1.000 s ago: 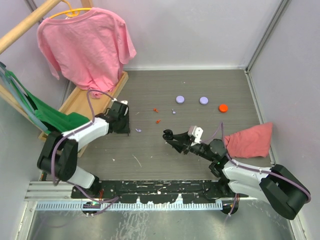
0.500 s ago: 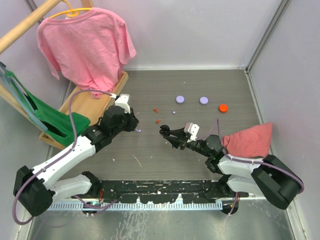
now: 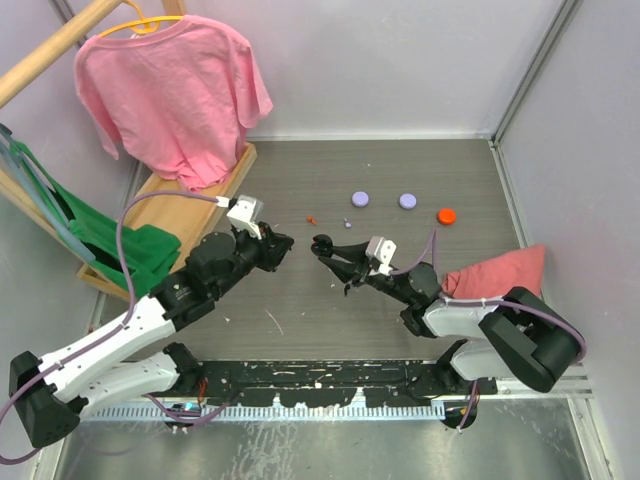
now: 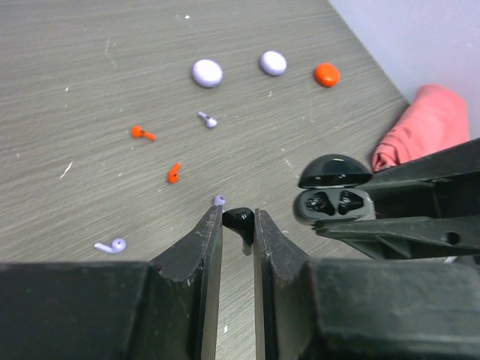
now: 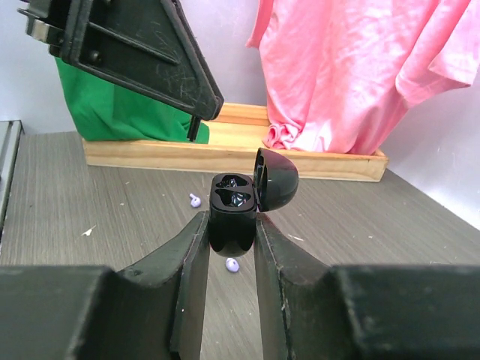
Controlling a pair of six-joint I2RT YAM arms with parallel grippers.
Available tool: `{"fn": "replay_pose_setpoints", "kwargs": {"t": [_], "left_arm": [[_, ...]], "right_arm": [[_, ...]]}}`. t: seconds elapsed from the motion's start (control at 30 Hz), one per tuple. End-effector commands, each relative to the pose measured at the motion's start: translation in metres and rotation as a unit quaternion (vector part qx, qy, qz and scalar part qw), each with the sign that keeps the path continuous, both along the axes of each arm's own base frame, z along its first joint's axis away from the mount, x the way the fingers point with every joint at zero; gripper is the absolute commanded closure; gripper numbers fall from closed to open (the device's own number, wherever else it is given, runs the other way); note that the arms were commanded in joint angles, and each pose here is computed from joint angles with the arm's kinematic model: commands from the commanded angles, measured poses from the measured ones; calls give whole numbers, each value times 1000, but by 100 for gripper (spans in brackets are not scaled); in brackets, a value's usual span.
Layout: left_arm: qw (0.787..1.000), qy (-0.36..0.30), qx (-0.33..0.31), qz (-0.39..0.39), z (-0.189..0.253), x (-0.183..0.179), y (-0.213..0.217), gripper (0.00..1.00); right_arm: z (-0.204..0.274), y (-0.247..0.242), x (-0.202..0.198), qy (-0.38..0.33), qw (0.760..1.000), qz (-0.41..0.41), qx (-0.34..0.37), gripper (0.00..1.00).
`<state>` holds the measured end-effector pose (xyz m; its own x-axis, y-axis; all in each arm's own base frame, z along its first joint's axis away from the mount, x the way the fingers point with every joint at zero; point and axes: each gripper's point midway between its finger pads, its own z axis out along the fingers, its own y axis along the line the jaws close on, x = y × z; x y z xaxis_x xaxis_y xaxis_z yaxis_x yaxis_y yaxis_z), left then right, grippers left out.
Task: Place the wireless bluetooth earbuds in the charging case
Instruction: Pick up the earbud from the center of the board, then place the earbud in the charging case.
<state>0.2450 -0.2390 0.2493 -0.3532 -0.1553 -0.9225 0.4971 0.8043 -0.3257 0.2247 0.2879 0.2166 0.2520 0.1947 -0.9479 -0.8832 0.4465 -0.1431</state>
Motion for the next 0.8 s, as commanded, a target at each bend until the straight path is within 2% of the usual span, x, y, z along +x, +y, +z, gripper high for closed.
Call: {"fn": "replay_pose_setpoints", "kwargs": {"t": [0.0, 0.27, 0.77], "left_arm": [[996, -64, -61, -8, 45, -2, -10, 92], [990, -95, -97, -41, 63, -11, -30, 92], [988, -114, -94, -54, 60, -7, -57, 92]], "right_arm": [[48, -1, 3, -72, 995, -10, 61, 99], [51, 0, 7, -77, 994, -14, 71, 99], [55, 1, 0, -72, 994, 2, 86, 99]]}}
